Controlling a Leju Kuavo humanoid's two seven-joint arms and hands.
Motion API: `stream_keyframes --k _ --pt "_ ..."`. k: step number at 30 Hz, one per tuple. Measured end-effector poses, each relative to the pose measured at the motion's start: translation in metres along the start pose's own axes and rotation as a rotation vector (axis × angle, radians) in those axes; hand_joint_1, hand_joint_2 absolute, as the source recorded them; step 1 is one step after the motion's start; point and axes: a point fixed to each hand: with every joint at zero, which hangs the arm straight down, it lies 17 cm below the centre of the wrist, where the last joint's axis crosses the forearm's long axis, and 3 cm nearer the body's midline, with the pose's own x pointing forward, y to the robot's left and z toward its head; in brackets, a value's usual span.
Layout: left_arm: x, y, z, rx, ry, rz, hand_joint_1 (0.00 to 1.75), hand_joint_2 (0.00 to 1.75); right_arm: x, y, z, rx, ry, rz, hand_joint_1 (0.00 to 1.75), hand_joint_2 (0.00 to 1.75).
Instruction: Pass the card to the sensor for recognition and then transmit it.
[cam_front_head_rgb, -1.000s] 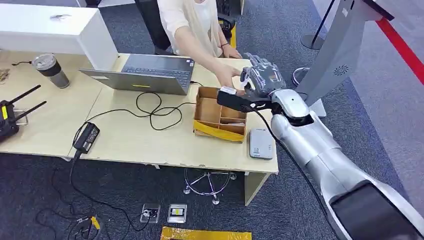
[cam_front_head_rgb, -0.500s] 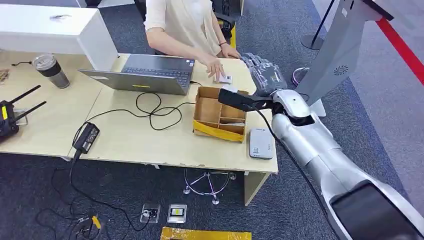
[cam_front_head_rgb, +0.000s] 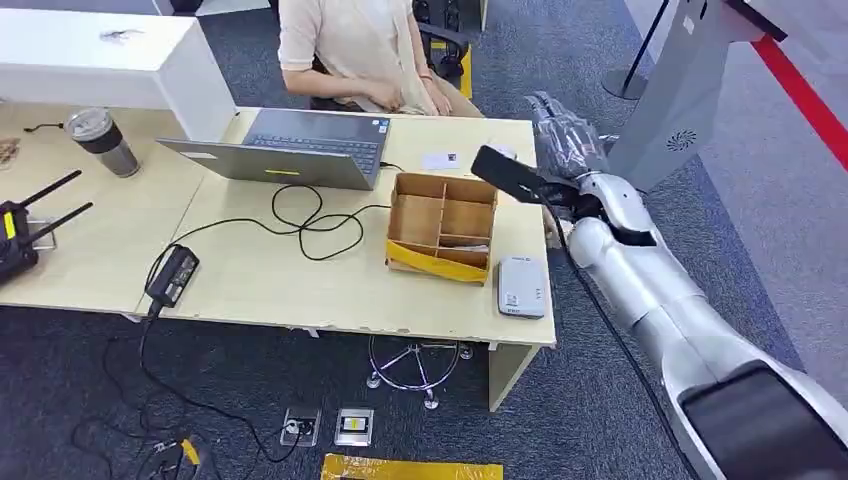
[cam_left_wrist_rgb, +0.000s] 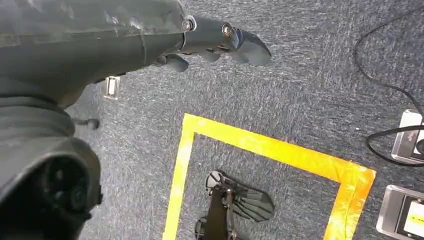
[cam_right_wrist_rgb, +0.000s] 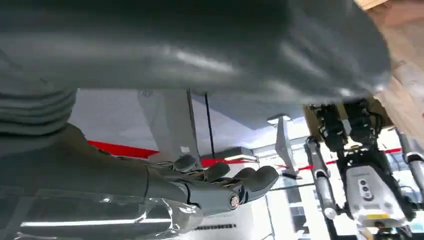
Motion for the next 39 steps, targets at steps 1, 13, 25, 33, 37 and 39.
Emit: stream_keyframes --k 1,13,25,33,37,39 --pt "-0.001 0.0 0.0 -0.001 0.001 0.003 0.0 0.0 -0.002 -0.001 0.0 -0.005 0.015 -0.024 0.0 0.0" --pt "-0.006 -0.003 0.0 -0.004 0.009 0.017 0.0 0.0 -0.016 0.01 0.009 -0.037 0.122 -0.211 0.0 1.75" --pt "-0.011 0.002 0.0 0.007 0.029 0.042 0.0 0.0 -0.056 0.059 0.049 0.042 0.339 -0.283 0.0 1.75" --pt "-0.013 0.003 0.0 0.016 0.04 0.049 0.0 0.0 -0.049 0.075 0.08 0.019 0.39 -0.214 0.0 1.75" --pt "-0.013 0.003 0.0 0.015 0.041 0.051 0.0 0.0 -0.038 0.072 0.089 -0.008 0.382 -0.192 0.0 1.75" --pt "-0.013 0.003 0.0 0.015 0.041 0.053 0.0 0.0 -0.031 0.073 0.095 -0.02 0.38 -0.17 0.0 1.75"
